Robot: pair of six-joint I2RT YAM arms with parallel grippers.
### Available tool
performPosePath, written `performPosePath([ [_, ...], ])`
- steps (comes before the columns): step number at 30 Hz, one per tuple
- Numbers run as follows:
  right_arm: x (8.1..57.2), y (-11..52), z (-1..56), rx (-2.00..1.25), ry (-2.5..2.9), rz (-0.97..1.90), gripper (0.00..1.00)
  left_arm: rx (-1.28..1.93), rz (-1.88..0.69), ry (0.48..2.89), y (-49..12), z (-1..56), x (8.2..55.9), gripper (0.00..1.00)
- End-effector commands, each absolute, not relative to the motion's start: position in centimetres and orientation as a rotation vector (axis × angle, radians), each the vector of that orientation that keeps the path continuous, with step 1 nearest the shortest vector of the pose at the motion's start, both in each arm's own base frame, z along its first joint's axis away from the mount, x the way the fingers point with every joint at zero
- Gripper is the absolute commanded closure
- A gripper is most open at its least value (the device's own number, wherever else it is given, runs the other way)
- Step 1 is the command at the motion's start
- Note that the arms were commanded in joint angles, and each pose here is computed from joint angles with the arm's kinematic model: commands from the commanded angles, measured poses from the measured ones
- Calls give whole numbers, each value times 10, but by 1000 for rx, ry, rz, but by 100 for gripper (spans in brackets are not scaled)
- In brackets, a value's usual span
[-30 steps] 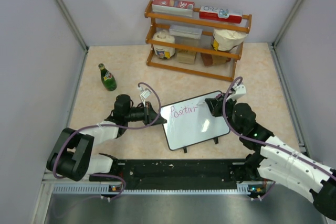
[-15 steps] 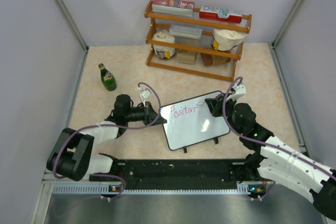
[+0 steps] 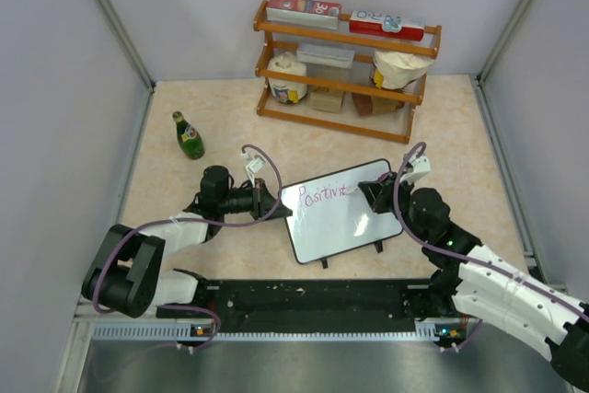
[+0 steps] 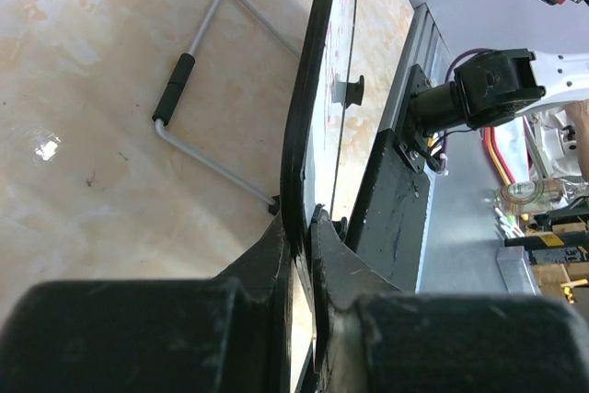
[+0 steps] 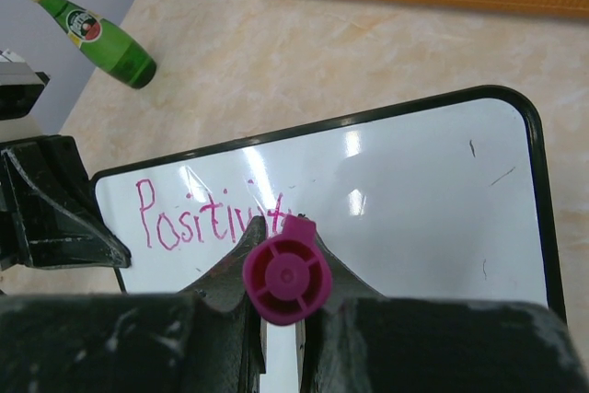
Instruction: Write a sentence on the whiteboard
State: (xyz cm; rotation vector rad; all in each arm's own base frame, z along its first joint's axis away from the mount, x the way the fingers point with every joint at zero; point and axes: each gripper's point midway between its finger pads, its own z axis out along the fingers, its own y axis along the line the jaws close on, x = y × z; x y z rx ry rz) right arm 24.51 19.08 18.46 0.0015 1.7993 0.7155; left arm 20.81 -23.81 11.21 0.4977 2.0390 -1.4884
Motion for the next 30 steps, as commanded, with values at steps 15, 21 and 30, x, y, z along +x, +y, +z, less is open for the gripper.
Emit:
performPosePath([
  [15, 255, 170, 207, 41, 1748, 603, 100, 524, -1373, 2041, -234, 98, 218, 100],
  [21, 256, 176, 231, 23, 1697, 639, 100, 524, -1375, 2041, -234, 98, 218, 100],
  [30, 264, 180, 233, 7, 1701, 624, 100, 522, -1374, 2041, -234, 98, 218, 100],
])
